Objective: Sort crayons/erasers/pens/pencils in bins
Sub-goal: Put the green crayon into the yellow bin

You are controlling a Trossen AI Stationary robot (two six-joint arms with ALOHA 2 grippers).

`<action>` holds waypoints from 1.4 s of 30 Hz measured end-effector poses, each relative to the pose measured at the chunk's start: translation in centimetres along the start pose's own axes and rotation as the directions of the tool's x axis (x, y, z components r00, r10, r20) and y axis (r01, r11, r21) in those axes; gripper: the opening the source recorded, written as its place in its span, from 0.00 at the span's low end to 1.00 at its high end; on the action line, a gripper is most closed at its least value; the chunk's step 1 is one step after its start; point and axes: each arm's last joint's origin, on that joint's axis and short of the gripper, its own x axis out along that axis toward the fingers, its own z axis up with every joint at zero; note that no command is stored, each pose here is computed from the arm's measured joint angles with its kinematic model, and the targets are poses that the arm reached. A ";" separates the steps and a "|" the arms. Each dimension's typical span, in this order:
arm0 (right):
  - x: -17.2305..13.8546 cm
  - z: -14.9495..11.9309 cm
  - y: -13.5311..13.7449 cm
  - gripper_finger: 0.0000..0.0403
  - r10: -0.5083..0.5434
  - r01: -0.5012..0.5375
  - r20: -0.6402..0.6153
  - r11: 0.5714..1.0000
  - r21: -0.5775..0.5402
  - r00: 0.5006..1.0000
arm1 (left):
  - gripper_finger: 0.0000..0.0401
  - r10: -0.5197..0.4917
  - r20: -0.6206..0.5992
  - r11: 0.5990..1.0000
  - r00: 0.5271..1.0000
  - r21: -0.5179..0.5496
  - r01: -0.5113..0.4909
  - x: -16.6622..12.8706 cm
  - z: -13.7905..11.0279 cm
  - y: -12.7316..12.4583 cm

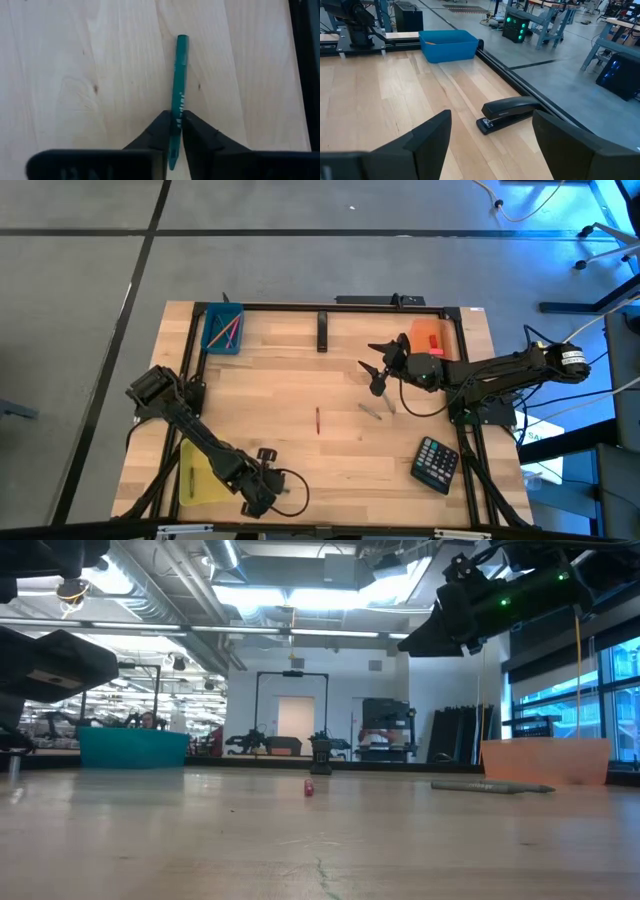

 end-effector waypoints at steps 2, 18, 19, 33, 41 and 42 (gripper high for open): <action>0.0 0.0 0.0 0.70 0.000 0.000 0.000 1.000 0.000 1.000 | 0.07 0.000 0.000 1.000 1.000 0.000 0.000 0.0 0.0 0.0; 0.0 -0.1 0.0 0.70 0.008 -0.008 -0.009 1.000 -0.005 1.000 | 0.05 -0.035 0.002 0.969 0.999 -0.244 0.034 -1.6 0.5 0.8; 0.0 -0.1 0.0 0.70 0.008 -0.008 -0.012 1.000 -0.006 1.000 | 0.04 -0.038 0.011 0.961 0.999 -0.274 0.040 -2.0 0.6 0.9; 0.0 -0.2 0.0 0.70 0.008 -0.008 -0.020 1.000 -0.011 1.000 | 0.05 -0.192 -0.236 0.865 0.953 -0.500 0.051 -10.2 -1.9 2.8; 0.0 -0.2 0.0 0.70 0.008 -0.008 -0.020 1.000 -0.011 1.000 | 0.03 -0.169 -0.288 0.768 0.942 -0.638 -0.057 -15.8 -5.3 3.1; 0.0 -0.2 0.0 0.70 0.008 -0.008 -0.020 1.000 -0.011 1.000 | 0.04 -0.159 -0.295 0.757 0.942 -0.649 -0.076 -16.1 -5.7 3.0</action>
